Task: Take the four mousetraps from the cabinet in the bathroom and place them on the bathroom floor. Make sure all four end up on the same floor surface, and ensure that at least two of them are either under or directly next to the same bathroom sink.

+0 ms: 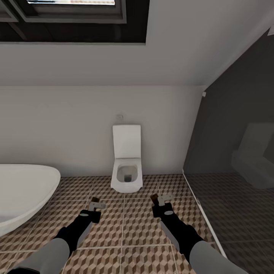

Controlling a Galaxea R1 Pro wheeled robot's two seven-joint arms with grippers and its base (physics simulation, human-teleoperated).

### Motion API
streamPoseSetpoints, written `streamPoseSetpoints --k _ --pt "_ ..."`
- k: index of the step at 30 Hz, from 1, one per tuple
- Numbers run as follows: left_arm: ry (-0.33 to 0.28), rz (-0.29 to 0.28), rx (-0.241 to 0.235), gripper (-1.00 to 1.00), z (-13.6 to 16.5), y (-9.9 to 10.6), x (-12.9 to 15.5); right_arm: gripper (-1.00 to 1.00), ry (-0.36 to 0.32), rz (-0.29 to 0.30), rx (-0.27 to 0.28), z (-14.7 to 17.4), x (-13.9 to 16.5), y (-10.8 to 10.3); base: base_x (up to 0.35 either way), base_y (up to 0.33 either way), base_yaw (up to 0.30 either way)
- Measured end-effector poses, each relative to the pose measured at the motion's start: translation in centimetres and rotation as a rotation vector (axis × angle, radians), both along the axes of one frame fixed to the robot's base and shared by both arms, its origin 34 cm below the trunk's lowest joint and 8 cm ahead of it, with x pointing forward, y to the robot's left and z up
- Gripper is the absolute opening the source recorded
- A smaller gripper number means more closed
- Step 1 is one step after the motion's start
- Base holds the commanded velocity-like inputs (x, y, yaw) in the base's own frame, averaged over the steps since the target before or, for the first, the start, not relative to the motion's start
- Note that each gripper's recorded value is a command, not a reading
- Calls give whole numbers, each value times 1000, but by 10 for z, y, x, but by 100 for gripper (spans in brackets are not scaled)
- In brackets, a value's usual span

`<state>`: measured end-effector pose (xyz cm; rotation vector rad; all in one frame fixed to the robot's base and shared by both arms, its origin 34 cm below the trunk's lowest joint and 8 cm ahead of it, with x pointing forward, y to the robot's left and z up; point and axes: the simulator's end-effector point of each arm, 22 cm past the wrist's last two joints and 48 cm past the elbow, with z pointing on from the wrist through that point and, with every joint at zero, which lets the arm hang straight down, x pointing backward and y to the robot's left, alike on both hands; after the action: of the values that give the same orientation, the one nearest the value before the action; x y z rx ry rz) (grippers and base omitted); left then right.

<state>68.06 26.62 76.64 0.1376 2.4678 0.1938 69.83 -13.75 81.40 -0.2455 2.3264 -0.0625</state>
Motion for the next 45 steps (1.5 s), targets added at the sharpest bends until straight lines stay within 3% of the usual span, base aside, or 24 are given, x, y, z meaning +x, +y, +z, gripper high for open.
streamPoseSetpoints --k 45 --pt "70 -4 -5 -100 -88 -4 -5 -100 71 4 3 -89 -2 2 0 0 0"
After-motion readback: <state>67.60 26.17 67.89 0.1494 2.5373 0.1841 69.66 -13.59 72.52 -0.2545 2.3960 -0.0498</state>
